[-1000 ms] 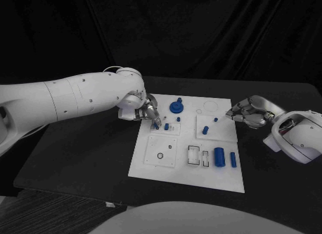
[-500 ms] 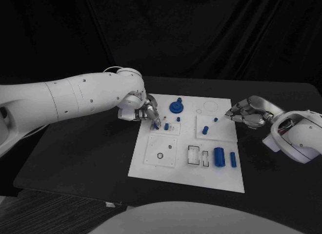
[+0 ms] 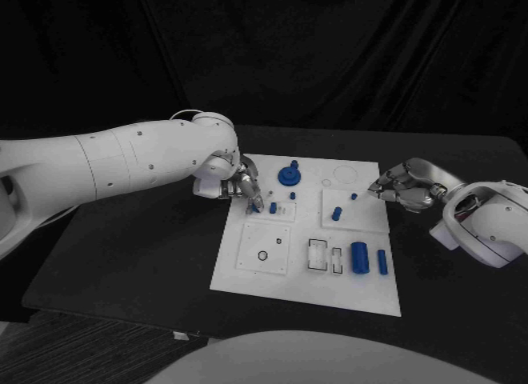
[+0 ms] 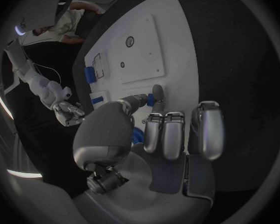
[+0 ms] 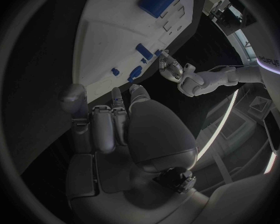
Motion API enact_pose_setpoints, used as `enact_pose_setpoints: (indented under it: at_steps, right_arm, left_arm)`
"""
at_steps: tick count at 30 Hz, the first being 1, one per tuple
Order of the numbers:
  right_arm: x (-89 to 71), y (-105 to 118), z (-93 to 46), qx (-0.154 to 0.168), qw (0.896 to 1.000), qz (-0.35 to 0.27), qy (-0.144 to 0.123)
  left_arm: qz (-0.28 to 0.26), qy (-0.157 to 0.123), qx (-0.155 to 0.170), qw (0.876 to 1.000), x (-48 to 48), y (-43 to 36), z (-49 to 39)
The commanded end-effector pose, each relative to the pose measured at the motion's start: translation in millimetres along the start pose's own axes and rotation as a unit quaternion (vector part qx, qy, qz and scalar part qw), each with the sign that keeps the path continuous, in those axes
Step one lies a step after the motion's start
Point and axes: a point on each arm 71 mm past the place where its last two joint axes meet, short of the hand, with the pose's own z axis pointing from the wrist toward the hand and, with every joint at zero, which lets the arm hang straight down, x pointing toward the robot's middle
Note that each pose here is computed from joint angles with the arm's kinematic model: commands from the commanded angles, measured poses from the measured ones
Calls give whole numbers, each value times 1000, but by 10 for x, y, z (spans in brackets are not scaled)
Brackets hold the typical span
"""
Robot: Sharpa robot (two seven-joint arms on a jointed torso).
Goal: Assemble the parts on the task board
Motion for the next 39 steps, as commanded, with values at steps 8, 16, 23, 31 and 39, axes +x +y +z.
enact_pose_setpoints:
  at_steps: [8,16,23,31,39]
  right_arm:
    - [22,-20,3,12,1000,-3,10]
    - [29,-27,7,16,1000,-3,15]
    - [44,-38,11,18,1000,-3,18]
    - [63,-43,12,20,1000,-3,23]
    - [89,-54,12,23,999,-3,28]
  left_arm:
    - [11,-4,-6,1000,13,7,26]
    - [9,-6,-6,1000,16,6,34]
    - [10,-5,-5,1000,21,2,36]
    - [10,-5,-4,1000,22,-3,39]
    - [3,-16,2,1000,25,-7,29]
